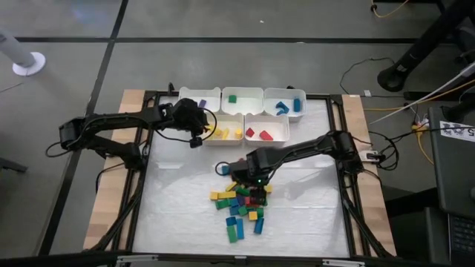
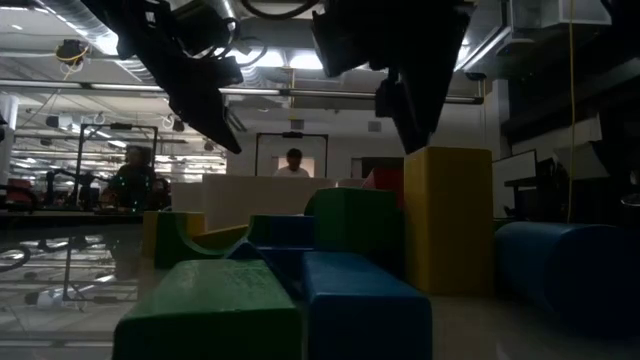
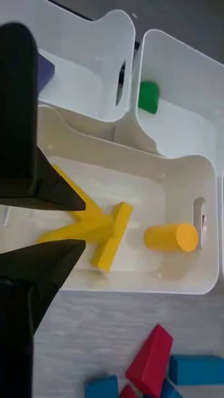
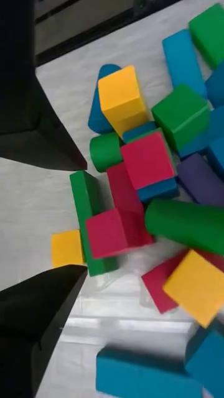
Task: Sort blocks
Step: Put the red block into the bottom right bin
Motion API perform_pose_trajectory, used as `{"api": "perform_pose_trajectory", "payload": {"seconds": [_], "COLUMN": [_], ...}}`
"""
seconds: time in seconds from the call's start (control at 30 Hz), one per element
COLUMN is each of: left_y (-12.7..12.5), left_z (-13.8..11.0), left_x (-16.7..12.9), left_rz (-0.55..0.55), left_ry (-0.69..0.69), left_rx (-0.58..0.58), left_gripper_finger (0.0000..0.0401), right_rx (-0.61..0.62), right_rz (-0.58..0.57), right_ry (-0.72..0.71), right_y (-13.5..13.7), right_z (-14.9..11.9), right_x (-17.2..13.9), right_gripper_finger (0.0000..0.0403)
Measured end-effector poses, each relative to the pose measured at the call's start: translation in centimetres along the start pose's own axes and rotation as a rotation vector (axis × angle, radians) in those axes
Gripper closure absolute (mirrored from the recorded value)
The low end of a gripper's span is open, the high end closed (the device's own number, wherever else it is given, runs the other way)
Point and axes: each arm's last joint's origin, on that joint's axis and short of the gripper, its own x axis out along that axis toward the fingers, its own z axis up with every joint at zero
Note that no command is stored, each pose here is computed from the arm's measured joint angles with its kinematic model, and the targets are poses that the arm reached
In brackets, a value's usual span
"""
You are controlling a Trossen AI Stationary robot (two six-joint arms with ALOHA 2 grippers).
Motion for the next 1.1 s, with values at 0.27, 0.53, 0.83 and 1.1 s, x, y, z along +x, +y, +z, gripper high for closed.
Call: {"api": "perform_pose_trajectory", "payload": {"seconds": [0.27, 0.53, 0.83, 1.1], "left_y": [0.0, 0.0, 0.0, 0.0], "left_z": [0.0, 0.0, 0.0, 0.0], "left_x": [0.0, 0.0, 0.0, 0.0], "left_rz": [-0.001, -0.001, -0.001, -0.002], "left_ry": [0.001, 0.001, 0.001, 0.002], "left_rx": [0.000, -0.005, 0.000, 0.000], "left_gripper_finger": [0.0326, 0.0326, 0.0326, 0.0326], "right_rx": [-0.010, -0.029, -0.046, -0.041], "right_rz": [-0.031, -0.067, -0.072, -0.081], "right_ry": [-0.022, -0.022, 0.030, 0.061], "right_y": [0.0, -0.3, -0.6, -0.8], "right_z": [0.8, 1.3, 1.6, 1.5], "right_x": [1.4, 2.4, 4.0, 4.7], "right_gripper_finger": [0.0142, 0.0142, 0.0142, 0.0154]}}
